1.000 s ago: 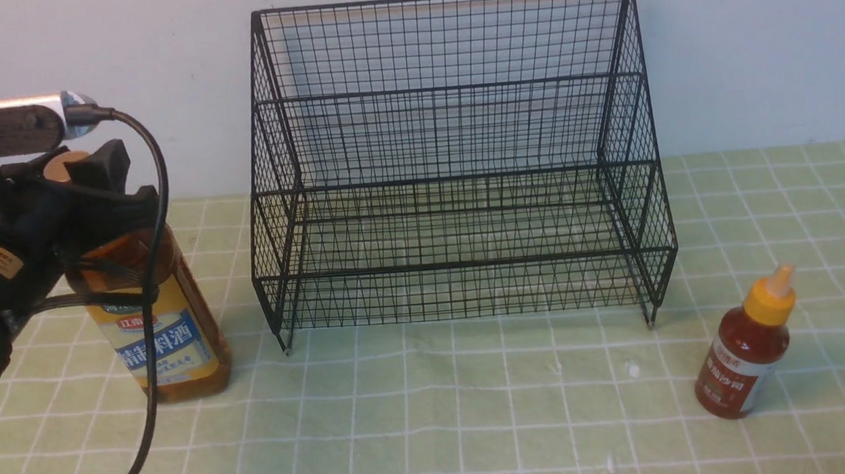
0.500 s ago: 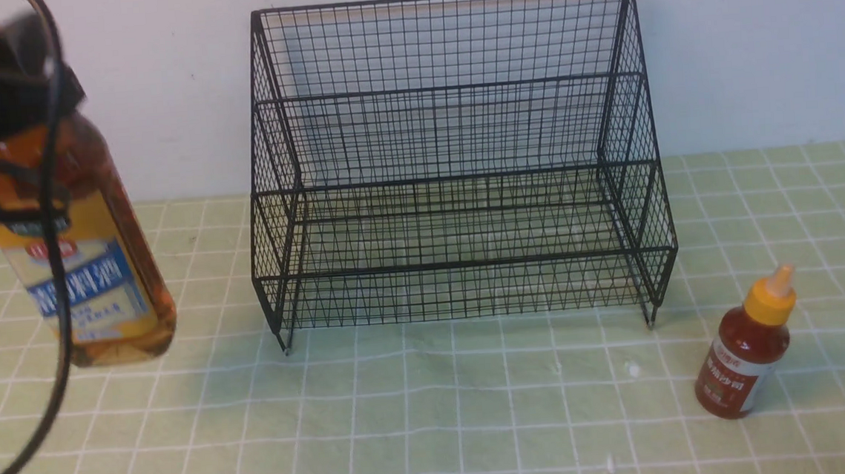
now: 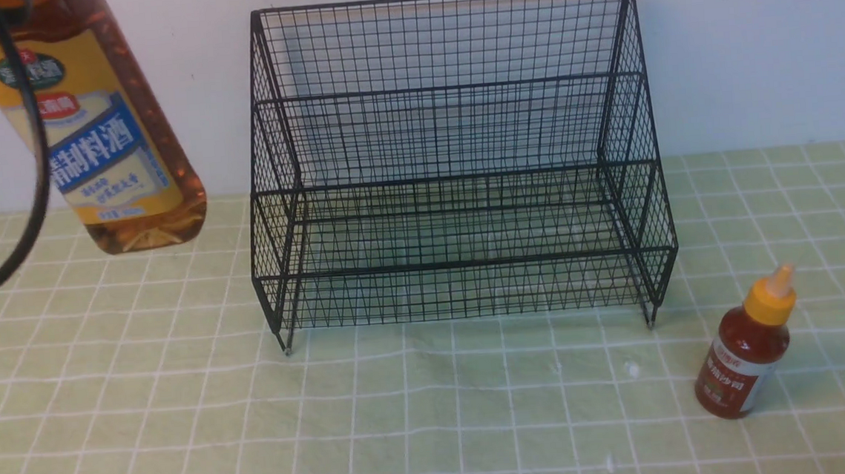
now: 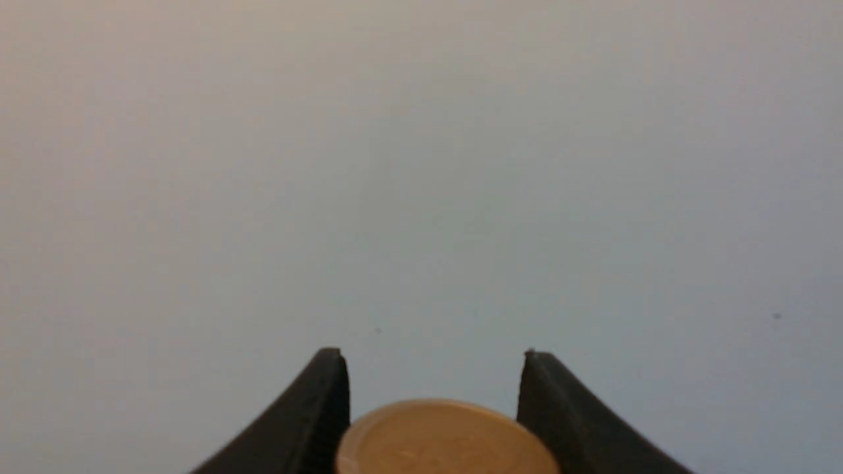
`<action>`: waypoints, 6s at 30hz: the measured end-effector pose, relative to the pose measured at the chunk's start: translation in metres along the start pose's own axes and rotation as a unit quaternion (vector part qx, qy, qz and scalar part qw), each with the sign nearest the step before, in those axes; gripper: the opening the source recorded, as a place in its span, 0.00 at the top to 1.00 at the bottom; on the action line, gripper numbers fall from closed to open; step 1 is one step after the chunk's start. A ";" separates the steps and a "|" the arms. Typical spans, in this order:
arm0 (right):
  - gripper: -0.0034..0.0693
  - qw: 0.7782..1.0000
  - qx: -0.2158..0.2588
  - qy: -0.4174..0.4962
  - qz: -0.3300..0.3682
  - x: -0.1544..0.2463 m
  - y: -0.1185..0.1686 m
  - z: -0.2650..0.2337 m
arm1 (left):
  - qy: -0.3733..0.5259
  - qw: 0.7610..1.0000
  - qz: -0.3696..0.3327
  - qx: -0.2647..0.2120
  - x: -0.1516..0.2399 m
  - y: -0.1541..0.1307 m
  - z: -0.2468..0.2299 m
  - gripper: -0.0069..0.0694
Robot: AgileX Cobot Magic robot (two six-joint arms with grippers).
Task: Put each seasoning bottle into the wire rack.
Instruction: Use the left arm to put the condiment bottle back on the shelf, then use the right arm to grab the condiment bottle closest to it
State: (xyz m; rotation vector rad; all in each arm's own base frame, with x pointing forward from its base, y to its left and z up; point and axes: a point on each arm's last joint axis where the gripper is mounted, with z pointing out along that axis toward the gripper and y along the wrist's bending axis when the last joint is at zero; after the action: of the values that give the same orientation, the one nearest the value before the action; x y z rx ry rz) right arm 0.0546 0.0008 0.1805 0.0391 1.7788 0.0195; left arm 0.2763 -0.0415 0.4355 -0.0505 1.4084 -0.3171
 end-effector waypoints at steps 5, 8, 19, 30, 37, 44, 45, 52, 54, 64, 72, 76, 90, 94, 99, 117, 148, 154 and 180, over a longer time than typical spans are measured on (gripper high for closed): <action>0.97 1.000 0.000 0.000 0.000 0.000 0.000 0.000 | 0.015 0.999 -0.015 0.037 0.009 -0.024 0.027 0.52; 0.97 1.000 0.000 0.000 0.000 0.000 0.000 0.000 | 0.022 0.998 -0.028 0.049 0.015 -0.034 0.045 0.52; 0.97 1.000 0.000 0.000 0.000 0.000 0.000 0.000 | 0.020 0.998 -0.022 0.058 0.034 -0.045 0.111 0.52; 0.97 1.000 0.000 0.000 0.000 0.000 0.000 0.000 | 0.094 0.994 -0.018 0.044 0.080 -0.041 0.135 0.52; 0.97 1.000 0.000 0.000 0.000 0.000 0.000 0.000 | 0.182 0.983 -0.011 0.032 0.097 -0.044 0.130 0.52; 0.97 1.000 0.000 0.000 0.000 0.000 0.000 0.000 | 0.251 0.968 0.007 0.020 0.108 -0.041 0.124 0.52; 0.97 1.000 0.000 0.000 0.000 0.000 0.000 0.000 | 0.261 0.965 0.009 0.018 0.110 -0.041 0.123 0.52; 0.97 1.000 0.000 0.000 0.000 0.000 0.000 0.000 | 0.294 0.956 0.015 0.012 0.115 -0.039 0.120 0.52; 0.97 1.000 0.000 0.000 0.000 0.000 0.000 0.000 | 0.294 0.956 0.015 0.012 0.115 -0.039 0.120 0.52; 0.97 1.000 0.000 0.000 0.000 0.000 0.000 0.000 | 0.302 0.953 0.020 0.012 0.116 -0.039 0.119 0.51; 0.97 1.000 0.000 0.000 0.000 0.000 0.000 0.000 | 0.258 0.965 0.040 0.024 0.078 -0.045 0.109 0.36; 0.97 1.000 0.000 0.000 0.000 0.000 0.000 0.000 | 0.239 0.967 0.082 0.027 0.051 -0.047 0.094 0.37; 0.97 1.000 0.000 0.000 0.000 0.000 0.000 0.000 | 0.414 0.891 0.178 -0.055 -0.021 -0.026 -0.036 0.91; 0.97 1.000 0.000 0.000 0.000 0.000 0.000 0.000 | 0.403 0.899 0.163 -0.048 -0.022 -0.021 -0.082 0.92; 0.97 1.000 0.000 0.000 0.000 0.000 0.000 0.000 | 0.322 0.938 0.124 -0.036 -0.018 -0.013 -0.148 0.92; 0.97 1.000 0.000 0.000 0.000 0.000 0.000 0.000 | 0.236 0.968 0.088 -0.018 0.074 0.019 -0.248 0.92; 0.97 1.000 0.000 0.000 0.000 0.000 0.000 0.000 | 0.231 0.963 0.130 -0.052 0.217 0.051 -0.267 0.92; 0.97 1.000 0.000 0.000 0.000 0.000 0.000 0.000 | 0.232 0.963 0.130 -0.053 0.217 0.051 -0.267 0.92; 0.97 0.999 -0.007 -0.023 0.044 -0.003 0.001 0.000 | 0.232 0.962 0.130 -0.053 0.217 0.051 -0.268 0.92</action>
State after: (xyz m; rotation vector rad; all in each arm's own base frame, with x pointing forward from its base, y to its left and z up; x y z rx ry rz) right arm 0.0555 0.0016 0.1835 0.1068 1.7307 0.0925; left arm 0.0529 -0.0057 0.1707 0.1304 1.8746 -0.0312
